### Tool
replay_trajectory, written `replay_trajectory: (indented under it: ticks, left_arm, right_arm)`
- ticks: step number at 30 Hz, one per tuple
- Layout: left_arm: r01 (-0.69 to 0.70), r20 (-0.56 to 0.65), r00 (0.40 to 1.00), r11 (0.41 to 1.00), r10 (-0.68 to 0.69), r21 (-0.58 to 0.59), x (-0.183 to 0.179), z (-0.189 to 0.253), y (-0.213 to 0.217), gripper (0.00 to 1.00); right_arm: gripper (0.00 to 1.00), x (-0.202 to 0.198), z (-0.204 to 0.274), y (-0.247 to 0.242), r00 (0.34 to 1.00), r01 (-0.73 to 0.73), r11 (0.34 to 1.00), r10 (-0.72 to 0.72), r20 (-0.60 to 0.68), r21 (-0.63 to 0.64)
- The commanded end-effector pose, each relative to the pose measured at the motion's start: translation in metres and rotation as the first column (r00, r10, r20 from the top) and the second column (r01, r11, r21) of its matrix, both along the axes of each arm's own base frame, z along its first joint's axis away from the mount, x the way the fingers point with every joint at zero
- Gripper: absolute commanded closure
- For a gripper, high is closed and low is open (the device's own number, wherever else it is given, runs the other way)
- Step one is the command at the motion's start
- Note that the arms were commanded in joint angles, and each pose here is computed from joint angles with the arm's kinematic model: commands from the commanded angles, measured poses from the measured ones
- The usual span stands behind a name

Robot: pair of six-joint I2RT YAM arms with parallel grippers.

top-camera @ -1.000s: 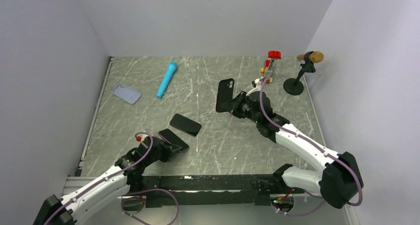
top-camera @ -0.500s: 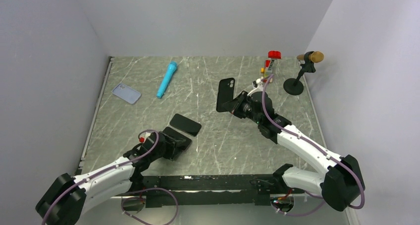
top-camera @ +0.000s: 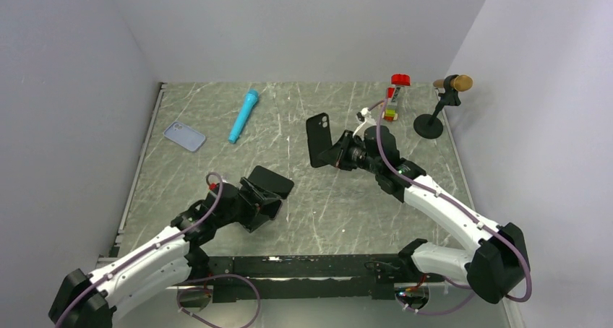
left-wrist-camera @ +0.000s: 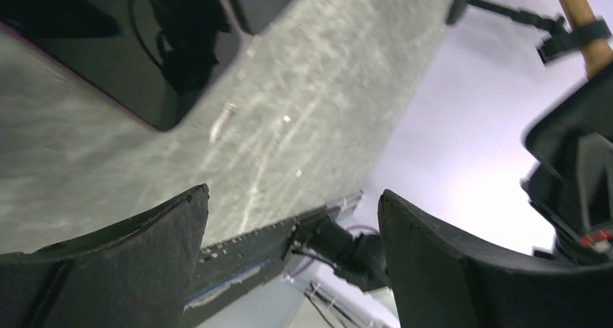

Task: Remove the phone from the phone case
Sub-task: Place the phone case at the center of the board.

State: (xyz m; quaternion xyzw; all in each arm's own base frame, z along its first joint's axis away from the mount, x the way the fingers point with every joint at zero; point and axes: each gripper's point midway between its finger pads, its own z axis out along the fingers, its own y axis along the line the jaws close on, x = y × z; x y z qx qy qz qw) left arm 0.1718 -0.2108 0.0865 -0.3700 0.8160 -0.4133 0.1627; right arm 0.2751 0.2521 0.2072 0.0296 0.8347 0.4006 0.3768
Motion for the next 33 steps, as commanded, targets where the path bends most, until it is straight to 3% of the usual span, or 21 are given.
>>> replay_trajectory:
  ticks: [1,4,8,9,12,17,20,27,33]
  left_arm:
    - [0.146,0.068,0.988,0.988,-0.142,-0.056,-0.018,0.019,-0.011,0.1]
    - [0.2,0.317,0.934,0.976,-0.164,-0.083,-0.002,0.054,-0.017,0.1]
    - [0.341,0.598,0.747,0.94,-0.292,0.033,0.011,0.11,-0.025,0.07]
    - [0.386,0.629,0.693,0.918,-0.351,0.087,0.012,0.117,-0.028,0.07]
    - [0.5,0.646,0.612,0.856,-0.457,0.131,0.01,0.131,-0.038,0.09]
    - [0.499,0.763,0.53,0.863,-0.369,0.071,0.01,0.158,-0.037,0.1]
    - [0.48,0.754,0.556,0.876,-0.351,0.054,0.012,0.154,-0.033,0.13]
    - [0.414,0.738,0.607,0.91,-0.295,0.023,0.025,0.144,-0.012,0.51]
    - [0.44,0.747,0.6,0.898,-0.287,-0.008,0.032,0.147,0.0,0.6]
  right_arm:
    - [1.0,-0.019,0.029,0.019,0.98,-0.182,0.982,0.177,0.094,0.048]
    - [1.0,-0.032,0.034,0.032,0.955,-0.29,0.952,0.282,0.094,0.094]
    - [1.0,-0.051,0.043,0.05,0.906,-0.423,0.887,0.408,0.118,0.186]
    - [1.0,-0.058,0.045,0.054,0.893,-0.45,0.866,0.433,0.126,0.218]
    - [1.0,-0.07,0.048,0.064,0.864,-0.503,0.819,0.48,0.149,0.277]
    - [1.0,-0.081,0.043,0.078,0.839,-0.542,0.78,0.523,0.148,0.313]
    - [1.0,-0.085,0.044,0.083,0.827,-0.559,0.761,0.541,0.154,0.33]
    - [1.0,-0.091,0.043,0.091,0.809,-0.58,0.73,0.566,0.157,0.361]
    - [1.0,-0.095,0.04,0.098,0.799,-0.593,0.713,0.579,0.161,0.374]
